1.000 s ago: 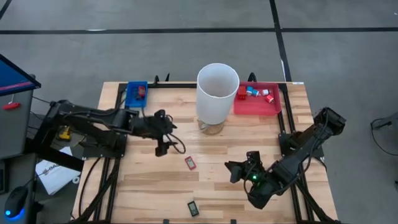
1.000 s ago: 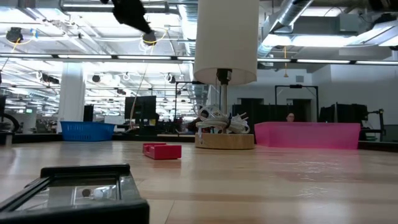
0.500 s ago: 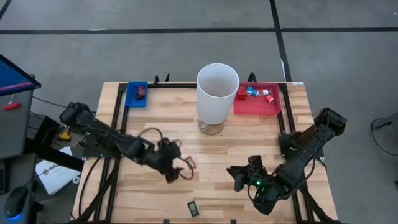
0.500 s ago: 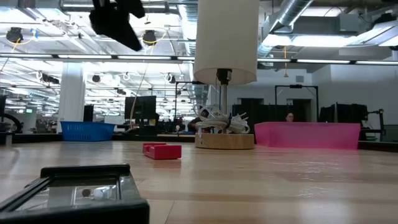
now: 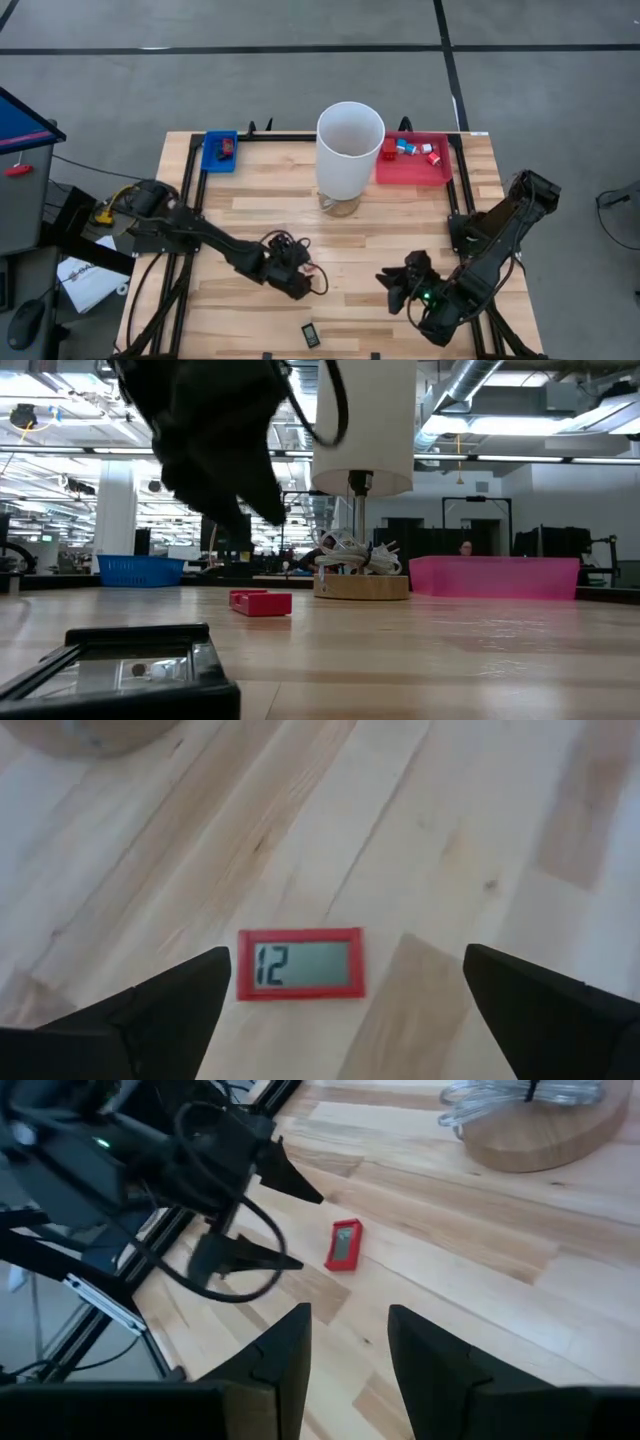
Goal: Pick & Place Office items
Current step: Put the red digital timer into the blue bin, then put the black digital timer into the blue bin
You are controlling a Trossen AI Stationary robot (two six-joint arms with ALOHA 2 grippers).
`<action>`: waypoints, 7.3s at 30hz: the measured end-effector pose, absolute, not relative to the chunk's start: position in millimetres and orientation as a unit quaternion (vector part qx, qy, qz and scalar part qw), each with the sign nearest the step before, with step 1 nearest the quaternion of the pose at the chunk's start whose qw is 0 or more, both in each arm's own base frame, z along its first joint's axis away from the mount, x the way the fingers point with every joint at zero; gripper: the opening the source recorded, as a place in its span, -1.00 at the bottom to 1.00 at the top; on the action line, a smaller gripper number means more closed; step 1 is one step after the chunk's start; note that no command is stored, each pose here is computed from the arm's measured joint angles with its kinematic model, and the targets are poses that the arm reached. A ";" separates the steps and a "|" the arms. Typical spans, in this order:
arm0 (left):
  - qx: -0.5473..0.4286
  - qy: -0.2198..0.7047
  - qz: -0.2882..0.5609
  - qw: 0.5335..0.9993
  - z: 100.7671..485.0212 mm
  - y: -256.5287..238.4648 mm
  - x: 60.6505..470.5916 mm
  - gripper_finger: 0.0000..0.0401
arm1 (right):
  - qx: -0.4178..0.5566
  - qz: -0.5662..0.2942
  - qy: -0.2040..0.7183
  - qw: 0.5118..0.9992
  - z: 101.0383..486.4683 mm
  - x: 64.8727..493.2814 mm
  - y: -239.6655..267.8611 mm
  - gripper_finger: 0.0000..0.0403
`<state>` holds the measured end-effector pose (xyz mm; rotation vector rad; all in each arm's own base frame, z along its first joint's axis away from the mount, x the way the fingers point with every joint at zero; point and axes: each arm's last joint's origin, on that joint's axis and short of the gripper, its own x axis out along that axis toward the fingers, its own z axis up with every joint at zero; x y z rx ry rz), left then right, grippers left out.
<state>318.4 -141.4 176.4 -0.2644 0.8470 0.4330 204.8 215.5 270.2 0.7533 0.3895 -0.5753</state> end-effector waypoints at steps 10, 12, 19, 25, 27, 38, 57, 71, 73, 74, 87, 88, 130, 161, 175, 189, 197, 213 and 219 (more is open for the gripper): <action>-0.122 0.427 0.237 0.864 139.5 -138.7 327.0 0.99 | 0.352 -0.276 0.191 0.874 274.0 196.5 213.1 -0.36; -0.126 0.423 0.243 0.864 134.1 -133.4 326.5 0.98 | 0.352 -0.276 0.191 0.874 273.7 196.6 213.2 -0.36; -0.145 0.425 0.243 0.859 115.6 -116.9 319.8 0.98 | 0.356 -0.276 0.190 0.872 273.7 196.4 213.6 -0.36; -0.146 0.419 0.239 0.864 111.0 -116.2 315.4 0.98 | 0.364 -0.277 0.186 0.870 273.9 196.5 213.7 -0.36; -0.144 0.420 0.239 0.864 110.8 -116.2 315.2 0.97 | 0.365 -0.278 0.185 0.869 273.8 196.6 213.7 -0.36; -0.183 0.404 0.273 0.854 115.5 -105.6 316.5 0.44 | 0.378 -0.281 0.150 0.869 275.7 198.5 213.8 -0.36; -0.571 -0.044 0.519 0.634 135.7 -14.8 154.4 0.41 | 0.370 -0.304 0.108 0.871 277.2 206.8 204.7 -0.36; -0.544 -0.419 0.538 0.490 172.7 54.8 121.4 0.41 | 0.389 -0.343 0.085 0.851 277.4 225.3 185.3 -0.36; -0.523 -0.427 0.551 0.490 178.6 65.5 121.1 0.42 | 0.391 -0.348 0.083 0.848 277.3 227.7 182.6 -0.36; -0.512 -0.423 0.558 0.497 181.8 71.0 120.5 0.44 | 0.393 -0.351 0.082 0.846 277.4 229.1 181.1 -0.36; -0.515 -0.368 0.593 0.498 183.2 131.3 87.9 0.47 | 0.419 -0.369 0.061 0.827 278.5 241.6 169.0 -0.36; -0.520 -0.362 0.594 0.496 181.3 133.3 86.7 0.45 | 0.420 -0.370 0.060 0.826 278.6 242.3 168.5 -0.36; -0.494 -0.121 0.068 0.858 224.8 100.4 131.6 0.50 | 0.441 -0.364 0.050 0.819 279.9 247.1 168.7 -0.36; -0.484 -0.115 -0.257 0.829 254.2 -9.8 157.8 0.50 | 0.546 -0.040 0.307 0.778 208.2 338.0 232.2 -0.36; -0.476 -0.107 -0.283 0.826 255.4 -11.3 156.5 0.50 | 0.571 -0.054 0.358 0.737 171.2 402.2 246.5 -0.36; -0.468 -0.103 -0.303 0.824 256.7 -12.4 155.1 0.50 | 0.564 -0.098 0.419 0.705 160.3 404.6 231.6 -0.39; -0.467 -0.102 -0.305 0.824 256.7 -12.5 155.1 0.50 | 0.557 -0.135 0.441 0.691 154.5 400.5 226.4 -0.39; -0.475 -0.099 -0.306 0.820 256.6 -12.5 155.1 0.50 | 0.581 -0.132 0.464 0.656 154.2 398.9 228.4 0.32; -0.475 -0.097 -0.306 0.820 256.3 -12.5 155.3 0.50 | 0.604 -0.139 0.458 0.637 152.2 414.6 235.6 0.40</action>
